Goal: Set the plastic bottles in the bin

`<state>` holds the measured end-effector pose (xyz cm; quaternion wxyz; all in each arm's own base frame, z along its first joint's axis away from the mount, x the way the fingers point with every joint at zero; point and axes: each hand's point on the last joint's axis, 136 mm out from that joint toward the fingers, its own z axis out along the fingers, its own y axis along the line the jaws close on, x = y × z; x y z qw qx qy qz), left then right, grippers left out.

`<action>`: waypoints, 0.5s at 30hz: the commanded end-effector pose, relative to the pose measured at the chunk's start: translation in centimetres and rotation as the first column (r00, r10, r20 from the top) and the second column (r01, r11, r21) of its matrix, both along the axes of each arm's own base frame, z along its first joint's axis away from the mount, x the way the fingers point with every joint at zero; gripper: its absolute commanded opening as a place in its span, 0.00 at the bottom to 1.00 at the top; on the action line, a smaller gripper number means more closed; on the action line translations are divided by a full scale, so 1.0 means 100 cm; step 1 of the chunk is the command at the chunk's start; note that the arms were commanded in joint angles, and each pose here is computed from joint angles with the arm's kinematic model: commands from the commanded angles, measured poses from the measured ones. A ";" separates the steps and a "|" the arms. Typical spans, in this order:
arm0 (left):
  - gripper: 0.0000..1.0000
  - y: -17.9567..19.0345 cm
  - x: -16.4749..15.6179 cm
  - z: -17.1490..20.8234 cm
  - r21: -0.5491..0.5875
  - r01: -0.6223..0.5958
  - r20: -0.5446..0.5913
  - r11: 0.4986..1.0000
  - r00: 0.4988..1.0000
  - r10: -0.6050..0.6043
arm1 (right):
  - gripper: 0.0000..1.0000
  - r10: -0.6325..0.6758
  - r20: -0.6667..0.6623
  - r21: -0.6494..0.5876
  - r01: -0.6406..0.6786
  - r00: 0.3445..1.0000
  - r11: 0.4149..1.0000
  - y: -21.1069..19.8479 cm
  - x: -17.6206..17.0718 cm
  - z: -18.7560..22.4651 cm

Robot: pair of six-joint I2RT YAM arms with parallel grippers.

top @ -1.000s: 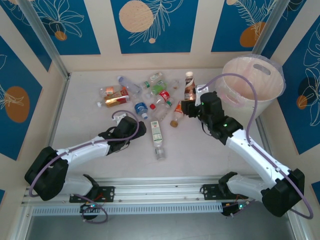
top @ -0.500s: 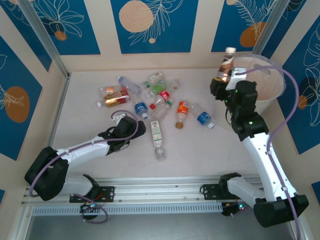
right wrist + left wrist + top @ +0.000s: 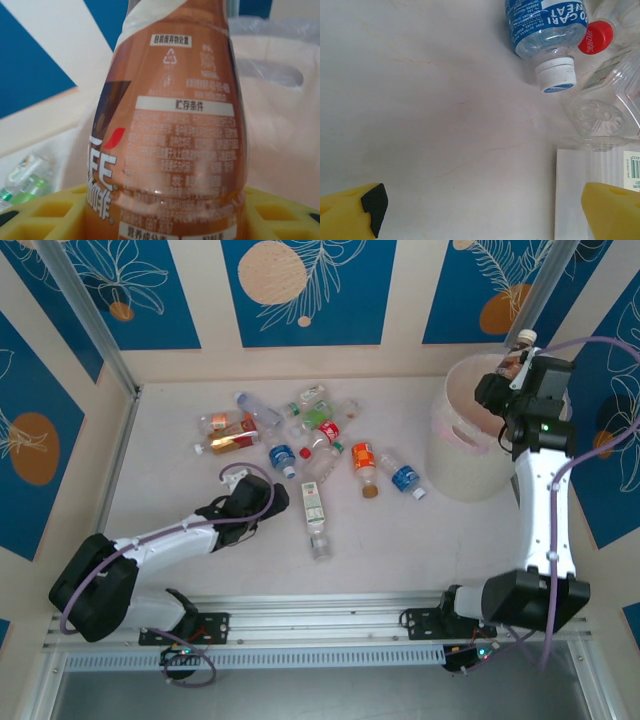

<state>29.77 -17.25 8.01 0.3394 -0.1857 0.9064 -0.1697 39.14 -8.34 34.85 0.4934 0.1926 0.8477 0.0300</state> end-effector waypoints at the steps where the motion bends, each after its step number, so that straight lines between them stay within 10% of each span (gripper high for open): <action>1: 1.00 0.005 0.004 0.006 -0.033 -0.029 0.014 0.999 0.999 0.030 | 0.44 -0.059 -0.151 -0.035 0.055 0.987 0.998 -0.020 -0.006 -0.023; 15: 1.00 0.005 0.005 0.005 -0.036 -0.037 0.014 0.999 0.999 0.038 | 0.50 -0.214 -0.363 -0.070 0.203 0.907 0.977 -0.069 -0.005 -0.075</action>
